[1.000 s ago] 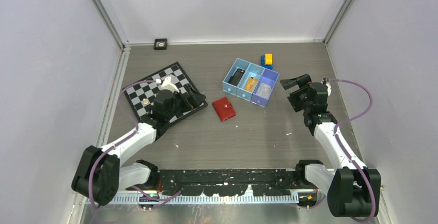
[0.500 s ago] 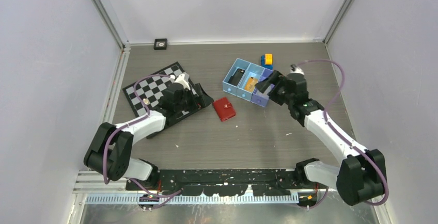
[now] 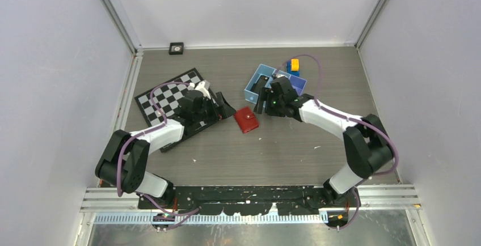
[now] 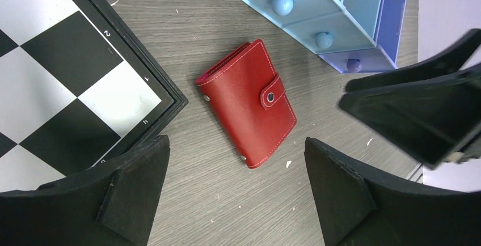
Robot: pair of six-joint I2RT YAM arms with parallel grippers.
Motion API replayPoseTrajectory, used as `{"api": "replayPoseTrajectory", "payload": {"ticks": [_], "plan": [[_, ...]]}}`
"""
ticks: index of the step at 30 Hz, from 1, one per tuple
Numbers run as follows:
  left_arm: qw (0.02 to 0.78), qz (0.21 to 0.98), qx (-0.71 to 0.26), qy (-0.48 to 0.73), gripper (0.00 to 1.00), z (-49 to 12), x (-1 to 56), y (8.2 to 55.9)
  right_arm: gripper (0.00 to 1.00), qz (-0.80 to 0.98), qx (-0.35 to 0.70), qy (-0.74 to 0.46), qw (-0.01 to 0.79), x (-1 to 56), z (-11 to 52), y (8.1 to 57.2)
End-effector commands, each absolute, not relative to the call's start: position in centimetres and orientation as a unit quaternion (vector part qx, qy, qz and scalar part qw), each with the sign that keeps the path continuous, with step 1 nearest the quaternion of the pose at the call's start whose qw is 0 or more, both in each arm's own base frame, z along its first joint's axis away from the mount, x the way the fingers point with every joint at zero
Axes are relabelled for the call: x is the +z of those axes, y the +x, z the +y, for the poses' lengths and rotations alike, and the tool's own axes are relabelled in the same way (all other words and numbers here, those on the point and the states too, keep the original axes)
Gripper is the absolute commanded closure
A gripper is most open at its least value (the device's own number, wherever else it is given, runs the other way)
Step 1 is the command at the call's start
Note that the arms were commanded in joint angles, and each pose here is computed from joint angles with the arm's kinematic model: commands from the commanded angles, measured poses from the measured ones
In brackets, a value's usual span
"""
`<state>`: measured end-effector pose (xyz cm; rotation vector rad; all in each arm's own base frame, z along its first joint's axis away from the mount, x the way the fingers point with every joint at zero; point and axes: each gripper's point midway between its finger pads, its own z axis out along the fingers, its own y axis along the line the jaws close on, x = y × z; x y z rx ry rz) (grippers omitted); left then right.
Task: Take the credit cards out of the card holder
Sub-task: Pick up the card holder from the center of the board.
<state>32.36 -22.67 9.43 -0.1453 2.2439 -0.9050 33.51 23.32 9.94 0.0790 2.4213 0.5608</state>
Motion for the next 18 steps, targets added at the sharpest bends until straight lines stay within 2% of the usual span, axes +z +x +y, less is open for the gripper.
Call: {"api": "replayPoseTrajectory", "payload": {"ticks": [1, 14, 16, 18], "plan": [[0.366, 0.853, -0.369, -0.046, 0.09, -23.6, 11.5, 33.1, 0.27, 0.930, 0.224, -0.008, 0.291, 9.4, 25.6, 33.6], [0.356, 0.859, -0.362, -0.058, 0.10, -23.5, 10.8, 33.3, 0.36, 0.957, 0.221, -0.013, 0.188, 3.8, 28.3, 32.5], [0.355, 0.860, -0.362, -0.060, 0.10, -23.5, 10.7, 33.3, 0.45, 0.957, 0.233, -0.010, 0.171, 3.1, 28.9, 32.2], [0.352, 0.862, -0.361, -0.063, 0.10, -23.4, 10.5, 33.3, 0.60, 0.957, 0.242, -0.008, 0.160, 2.7, 29.4, 32.0]]}}
